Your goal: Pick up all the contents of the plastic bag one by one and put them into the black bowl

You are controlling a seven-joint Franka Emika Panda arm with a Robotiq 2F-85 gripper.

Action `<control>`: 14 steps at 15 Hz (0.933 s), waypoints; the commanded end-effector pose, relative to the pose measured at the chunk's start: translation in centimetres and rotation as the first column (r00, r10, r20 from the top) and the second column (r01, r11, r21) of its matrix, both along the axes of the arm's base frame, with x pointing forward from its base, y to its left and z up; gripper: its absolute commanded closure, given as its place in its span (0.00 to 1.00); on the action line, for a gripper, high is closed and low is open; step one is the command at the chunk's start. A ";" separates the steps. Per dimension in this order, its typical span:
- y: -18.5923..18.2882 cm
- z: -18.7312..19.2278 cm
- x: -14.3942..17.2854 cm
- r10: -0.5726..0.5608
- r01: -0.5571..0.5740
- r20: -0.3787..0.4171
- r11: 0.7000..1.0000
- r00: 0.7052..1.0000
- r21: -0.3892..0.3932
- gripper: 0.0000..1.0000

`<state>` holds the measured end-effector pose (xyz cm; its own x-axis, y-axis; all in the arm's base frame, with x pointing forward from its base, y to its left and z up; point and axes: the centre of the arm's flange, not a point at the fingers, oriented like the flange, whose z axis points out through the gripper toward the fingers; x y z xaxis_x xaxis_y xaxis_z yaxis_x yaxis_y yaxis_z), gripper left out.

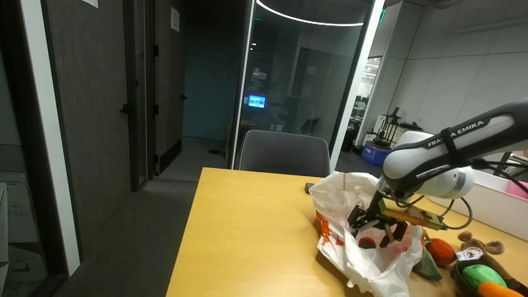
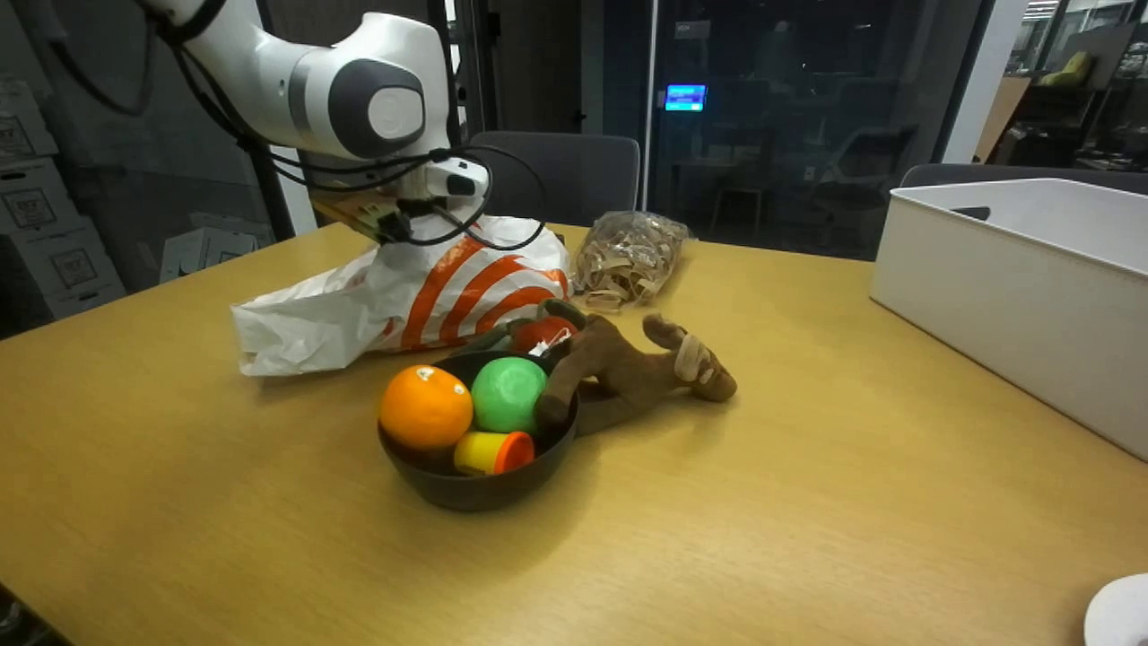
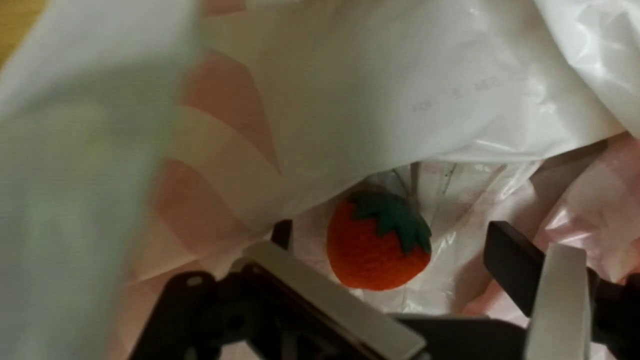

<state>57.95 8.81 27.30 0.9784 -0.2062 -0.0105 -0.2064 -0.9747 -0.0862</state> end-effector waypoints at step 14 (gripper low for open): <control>-1.0 9.1 -1.7 0.048 -0.050 0.026 0.996 0.998 0.069 0.73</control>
<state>58.49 8.34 31.25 0.9785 -0.2057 0.0183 -0.2028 -0.9738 -0.1025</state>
